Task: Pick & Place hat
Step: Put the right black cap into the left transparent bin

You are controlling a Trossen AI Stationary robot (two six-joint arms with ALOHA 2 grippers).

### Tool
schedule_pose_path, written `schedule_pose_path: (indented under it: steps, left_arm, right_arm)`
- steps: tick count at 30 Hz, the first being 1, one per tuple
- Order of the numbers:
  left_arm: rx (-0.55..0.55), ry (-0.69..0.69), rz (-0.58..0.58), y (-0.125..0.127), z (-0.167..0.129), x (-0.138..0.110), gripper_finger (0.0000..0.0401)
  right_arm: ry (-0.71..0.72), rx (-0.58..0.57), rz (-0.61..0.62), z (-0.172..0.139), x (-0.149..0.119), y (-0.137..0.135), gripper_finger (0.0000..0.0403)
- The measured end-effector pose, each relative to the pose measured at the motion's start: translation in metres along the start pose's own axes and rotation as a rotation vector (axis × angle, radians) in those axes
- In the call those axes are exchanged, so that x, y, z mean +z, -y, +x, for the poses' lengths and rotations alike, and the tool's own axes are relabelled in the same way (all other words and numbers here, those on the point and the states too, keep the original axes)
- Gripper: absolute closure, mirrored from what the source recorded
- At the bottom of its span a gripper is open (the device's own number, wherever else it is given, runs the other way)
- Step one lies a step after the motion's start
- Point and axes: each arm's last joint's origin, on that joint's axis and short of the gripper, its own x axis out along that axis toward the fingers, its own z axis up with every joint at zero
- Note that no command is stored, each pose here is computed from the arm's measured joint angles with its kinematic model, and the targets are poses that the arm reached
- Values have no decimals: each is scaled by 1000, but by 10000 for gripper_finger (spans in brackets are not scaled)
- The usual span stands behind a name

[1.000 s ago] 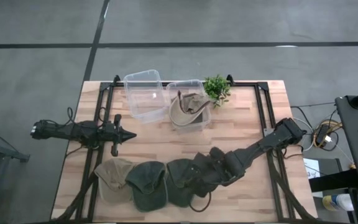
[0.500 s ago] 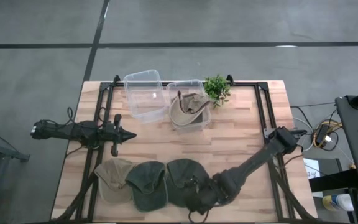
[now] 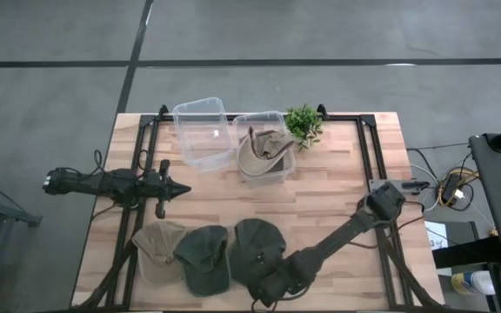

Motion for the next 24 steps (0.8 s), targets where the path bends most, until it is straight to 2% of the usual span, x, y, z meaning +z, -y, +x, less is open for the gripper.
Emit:
schedule_pose_path:
  steps: [4,7,9,14,19,24]
  left_arm:
    - [1,0,0,0,0,0,401]
    - [1,0,0,0,0,0,401]
    - [1,0,0,0,0,0,401]
    - [1,0,0,0,0,0,401]
    - [1,0,0,0,0,0,401]
    - [1,-1,0,0,0,0,401]
  right_arm:
    - [14,-5,-26,12,8,-1,186]
    - [18,-12,-63,16,15,-2,216]
    - [21,-17,-94,17,18,-2,252]
    - [20,-31,-191,18,24,-2,374]
    - [17,-101,-252,12,30,4,393]
    - [21,-135,-275,-11,34,8,394]
